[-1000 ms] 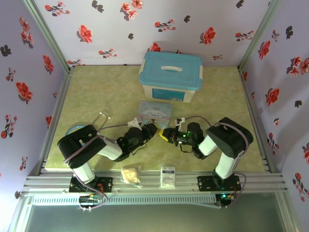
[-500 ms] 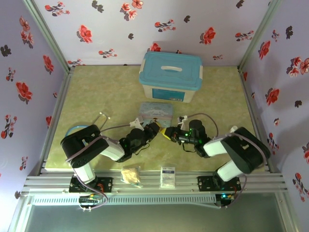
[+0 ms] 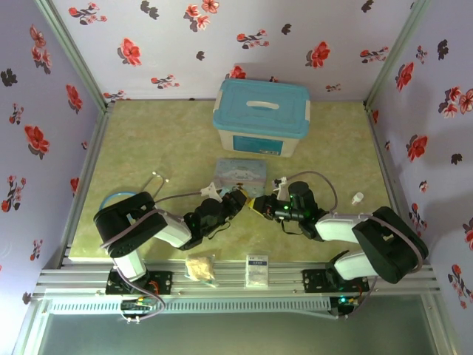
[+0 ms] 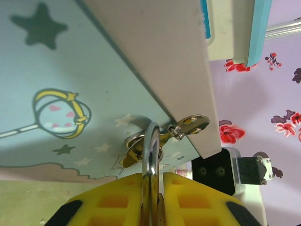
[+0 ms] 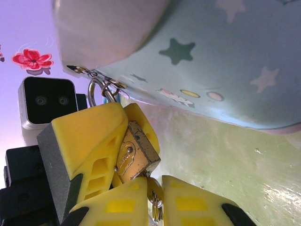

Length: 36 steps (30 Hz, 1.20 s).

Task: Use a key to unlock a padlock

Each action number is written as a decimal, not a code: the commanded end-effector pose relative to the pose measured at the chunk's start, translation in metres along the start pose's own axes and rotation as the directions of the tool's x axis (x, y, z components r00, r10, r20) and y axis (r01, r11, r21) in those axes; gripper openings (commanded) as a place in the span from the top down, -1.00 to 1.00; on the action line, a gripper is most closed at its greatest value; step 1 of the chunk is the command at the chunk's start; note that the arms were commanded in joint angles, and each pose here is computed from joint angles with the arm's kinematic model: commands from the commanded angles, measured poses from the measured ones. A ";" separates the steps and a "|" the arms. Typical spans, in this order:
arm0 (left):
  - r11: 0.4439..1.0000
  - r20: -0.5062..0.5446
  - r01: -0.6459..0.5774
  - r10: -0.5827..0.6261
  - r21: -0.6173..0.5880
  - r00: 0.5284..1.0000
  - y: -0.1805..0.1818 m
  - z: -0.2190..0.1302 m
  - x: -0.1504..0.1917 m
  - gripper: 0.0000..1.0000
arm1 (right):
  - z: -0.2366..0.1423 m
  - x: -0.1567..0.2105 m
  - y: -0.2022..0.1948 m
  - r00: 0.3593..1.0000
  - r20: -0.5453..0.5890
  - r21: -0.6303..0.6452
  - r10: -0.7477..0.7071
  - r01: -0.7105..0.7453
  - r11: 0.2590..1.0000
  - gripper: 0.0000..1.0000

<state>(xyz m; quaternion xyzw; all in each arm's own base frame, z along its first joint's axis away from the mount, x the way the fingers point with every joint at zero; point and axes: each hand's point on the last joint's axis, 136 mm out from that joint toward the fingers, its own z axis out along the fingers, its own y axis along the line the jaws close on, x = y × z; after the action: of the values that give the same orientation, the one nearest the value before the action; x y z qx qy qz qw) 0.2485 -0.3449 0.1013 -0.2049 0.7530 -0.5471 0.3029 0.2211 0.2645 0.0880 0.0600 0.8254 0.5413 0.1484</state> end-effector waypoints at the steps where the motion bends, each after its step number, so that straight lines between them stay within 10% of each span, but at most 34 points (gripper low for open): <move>1: 0.993 -0.011 0.012 -0.011 0.116 1.000 -0.032 -0.002 0.004 1.00 | -0.004 0.001 -0.017 0.999 0.033 0.056 0.006 -0.008 0.998 0.79; 26: 0.992 -0.022 -0.013 0.016 0.124 1.000 -0.036 0.002 0.016 1.00 | 0.000 -0.021 0.029 0.996 0.087 -0.062 0.027 -0.021 0.998 0.99; 30: 0.994 -0.002 -0.025 0.026 0.103 1.000 -0.028 0.000 0.012 1.00 | -0.002 -0.017 0.021 0.997 0.075 -0.028 0.035 -0.033 0.999 0.42; 36: 0.997 0.043 -0.044 0.041 0.063 0.998 -0.016 -0.007 0.001 1.00 | -0.023 -0.006 -0.032 0.997 0.069 0.288 -0.034 0.013 0.957 0.16</move>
<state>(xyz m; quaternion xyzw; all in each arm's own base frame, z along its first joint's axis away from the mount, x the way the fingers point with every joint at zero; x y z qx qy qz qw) 0.2451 -0.3462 0.1030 -0.2025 0.7489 -0.5454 0.3172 0.2214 0.2512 0.0848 0.0985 0.8472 0.4987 0.1544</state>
